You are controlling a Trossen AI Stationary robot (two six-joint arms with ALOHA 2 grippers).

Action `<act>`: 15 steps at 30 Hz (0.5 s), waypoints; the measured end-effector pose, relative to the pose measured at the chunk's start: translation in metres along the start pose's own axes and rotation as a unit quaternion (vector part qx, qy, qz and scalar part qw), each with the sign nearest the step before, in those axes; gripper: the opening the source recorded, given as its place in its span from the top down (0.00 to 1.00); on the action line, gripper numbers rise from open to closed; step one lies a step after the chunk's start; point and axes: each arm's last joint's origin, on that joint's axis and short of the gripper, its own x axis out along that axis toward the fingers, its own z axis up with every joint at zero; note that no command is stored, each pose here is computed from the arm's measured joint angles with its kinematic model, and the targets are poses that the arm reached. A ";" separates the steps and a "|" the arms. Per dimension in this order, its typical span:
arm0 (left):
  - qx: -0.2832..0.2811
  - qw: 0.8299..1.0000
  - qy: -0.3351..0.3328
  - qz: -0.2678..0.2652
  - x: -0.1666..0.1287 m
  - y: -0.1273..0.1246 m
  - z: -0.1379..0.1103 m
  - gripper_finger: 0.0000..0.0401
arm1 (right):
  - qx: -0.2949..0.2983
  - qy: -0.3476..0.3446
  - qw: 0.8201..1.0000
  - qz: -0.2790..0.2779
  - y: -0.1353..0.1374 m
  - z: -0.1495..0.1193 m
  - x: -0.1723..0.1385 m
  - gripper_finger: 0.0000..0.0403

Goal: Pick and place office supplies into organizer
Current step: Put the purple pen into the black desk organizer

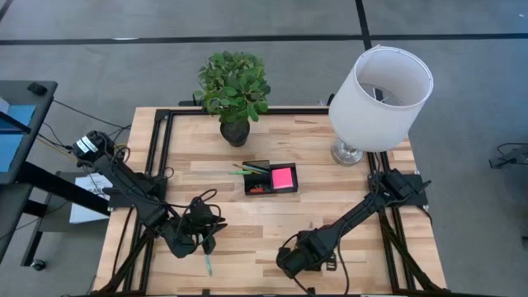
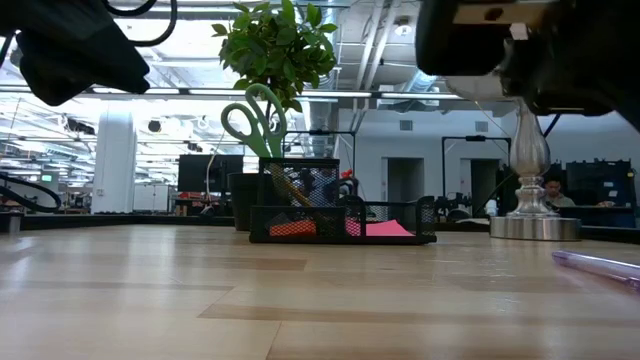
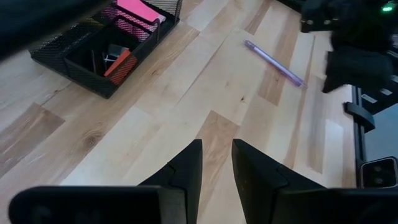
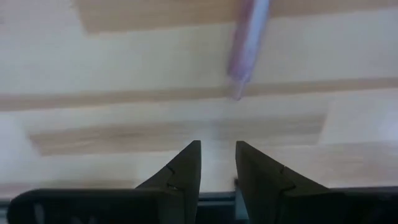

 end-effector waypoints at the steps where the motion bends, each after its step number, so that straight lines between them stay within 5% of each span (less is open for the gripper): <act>1: 0.000 1.000 0.000 0.000 0.000 0.000 0.000 0.80 | 0.000 0.001 1.000 0.000 0.000 0.000 0.000 0.76; 15: 0.003 1.000 0.008 0.001 0.000 0.001 0.000 0.80 | 0.041 -0.002 0.999 -0.006 0.000 0.001 0.004 0.77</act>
